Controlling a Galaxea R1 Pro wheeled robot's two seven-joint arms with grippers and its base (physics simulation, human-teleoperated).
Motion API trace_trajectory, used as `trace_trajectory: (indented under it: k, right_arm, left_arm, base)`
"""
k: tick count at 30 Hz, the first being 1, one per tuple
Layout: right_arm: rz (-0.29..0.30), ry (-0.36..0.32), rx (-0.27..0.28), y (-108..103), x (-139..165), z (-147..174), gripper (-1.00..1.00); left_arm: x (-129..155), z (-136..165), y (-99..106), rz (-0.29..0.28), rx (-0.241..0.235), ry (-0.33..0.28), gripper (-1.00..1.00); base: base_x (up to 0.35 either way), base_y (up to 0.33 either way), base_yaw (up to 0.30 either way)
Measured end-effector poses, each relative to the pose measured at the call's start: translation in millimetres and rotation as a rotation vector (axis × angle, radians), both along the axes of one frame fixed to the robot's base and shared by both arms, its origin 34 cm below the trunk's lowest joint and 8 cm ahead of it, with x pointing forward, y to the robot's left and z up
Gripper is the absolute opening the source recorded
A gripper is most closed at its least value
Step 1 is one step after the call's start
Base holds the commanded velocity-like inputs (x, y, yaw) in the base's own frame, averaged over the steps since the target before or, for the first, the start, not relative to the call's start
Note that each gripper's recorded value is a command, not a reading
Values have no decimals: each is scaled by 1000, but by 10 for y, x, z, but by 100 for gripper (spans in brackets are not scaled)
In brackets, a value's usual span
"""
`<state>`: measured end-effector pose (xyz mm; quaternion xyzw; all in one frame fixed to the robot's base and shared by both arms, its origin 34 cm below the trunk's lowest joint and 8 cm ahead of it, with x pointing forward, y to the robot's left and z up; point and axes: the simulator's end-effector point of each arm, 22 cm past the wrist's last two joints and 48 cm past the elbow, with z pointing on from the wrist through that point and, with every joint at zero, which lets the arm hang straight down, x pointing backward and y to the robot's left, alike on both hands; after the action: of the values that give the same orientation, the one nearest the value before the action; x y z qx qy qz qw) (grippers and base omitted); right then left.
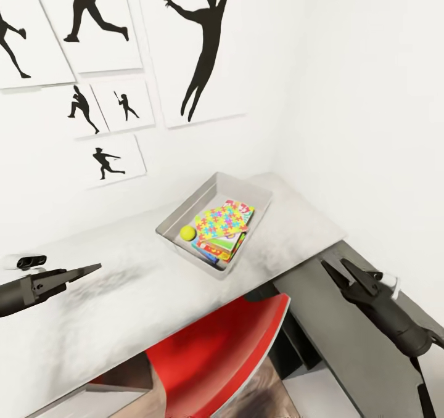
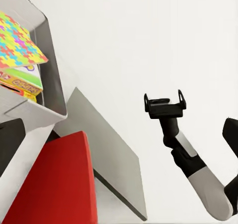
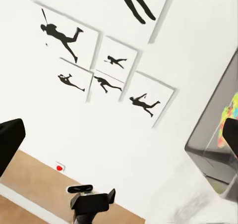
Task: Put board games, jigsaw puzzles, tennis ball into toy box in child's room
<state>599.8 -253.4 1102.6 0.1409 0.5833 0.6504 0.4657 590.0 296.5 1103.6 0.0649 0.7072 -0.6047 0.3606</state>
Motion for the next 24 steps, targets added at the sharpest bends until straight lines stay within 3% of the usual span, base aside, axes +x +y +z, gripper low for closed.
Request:
trace_trajectory:
  k: [13,24]
  right_arm:
    - [-5,-7,-22,-21,-166,-59,100]
    - [-9,-2,-34,-21,-167,-82,100]
  left_arm:
    - [-11,71,12,0,-3,-15,100]
    - [-11,74,31,2,4,-16,100]
  base:
    - [-213,96,-108]
    - [-32,11,-4]
